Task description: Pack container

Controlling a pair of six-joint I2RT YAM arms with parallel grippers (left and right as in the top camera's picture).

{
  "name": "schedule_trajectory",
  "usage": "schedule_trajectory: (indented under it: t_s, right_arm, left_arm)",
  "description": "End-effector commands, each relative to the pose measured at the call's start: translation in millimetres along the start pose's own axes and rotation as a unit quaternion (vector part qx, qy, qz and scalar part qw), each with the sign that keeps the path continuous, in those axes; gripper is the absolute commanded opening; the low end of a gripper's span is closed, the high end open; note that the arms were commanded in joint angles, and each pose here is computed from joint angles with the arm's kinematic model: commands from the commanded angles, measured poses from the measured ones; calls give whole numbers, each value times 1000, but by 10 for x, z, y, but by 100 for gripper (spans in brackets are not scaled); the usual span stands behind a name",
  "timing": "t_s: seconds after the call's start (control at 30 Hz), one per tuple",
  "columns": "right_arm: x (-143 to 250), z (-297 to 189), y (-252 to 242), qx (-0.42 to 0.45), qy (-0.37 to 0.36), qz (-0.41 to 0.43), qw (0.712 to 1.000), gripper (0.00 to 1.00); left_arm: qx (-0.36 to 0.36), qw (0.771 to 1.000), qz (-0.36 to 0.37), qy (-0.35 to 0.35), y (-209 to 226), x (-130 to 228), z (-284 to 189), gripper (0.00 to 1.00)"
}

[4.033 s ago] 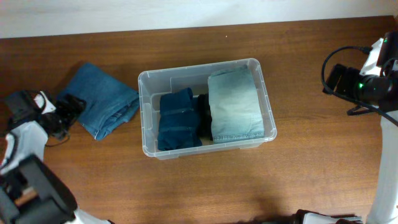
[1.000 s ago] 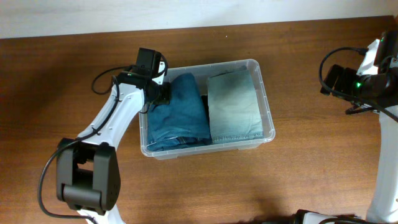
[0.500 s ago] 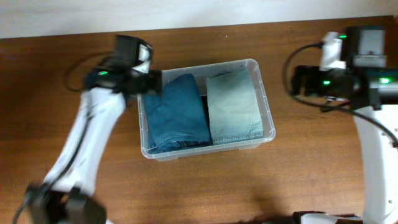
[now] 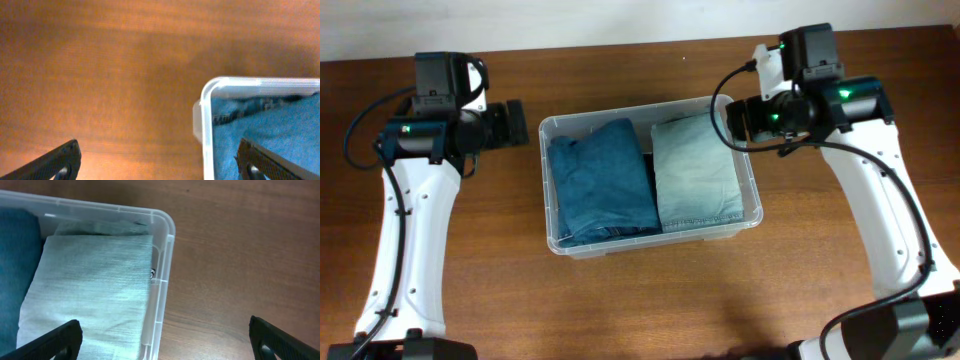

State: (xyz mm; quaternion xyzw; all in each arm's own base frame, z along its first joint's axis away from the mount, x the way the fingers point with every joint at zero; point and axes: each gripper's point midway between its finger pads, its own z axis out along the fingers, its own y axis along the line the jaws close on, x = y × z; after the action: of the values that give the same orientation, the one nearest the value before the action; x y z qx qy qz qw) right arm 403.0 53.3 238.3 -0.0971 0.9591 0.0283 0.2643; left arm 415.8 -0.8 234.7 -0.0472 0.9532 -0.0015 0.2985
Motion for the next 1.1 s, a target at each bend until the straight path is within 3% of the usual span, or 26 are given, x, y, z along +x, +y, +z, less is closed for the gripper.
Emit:
schedule_trajectory:
  t_s: [0.0,0.27,0.67,0.83,1.07]
  right_arm:
    - [-36,-316,-173,17,-38,46,998,98]
    - [251,-1023,-300,41,-112,67,991,98]
    - [1549,-1388,-42,54,-279,59,957,98]
    - [1867,-1429,17,55,-292,58,953,99]
    - [2213,-1293,61,50,-232,64,969,99]
  left_arm:
    - [0,1000,1,2,30,68,-166,99]
    - [5,999,-1,-53,72,283,-794,99]
    - [30,975,-41,-217,188,1281,-1361,99]
    - [28,978,-41,-202,225,1630,-1431,99]
    - [17,992,-39,-122,264,2060,-1325,99]
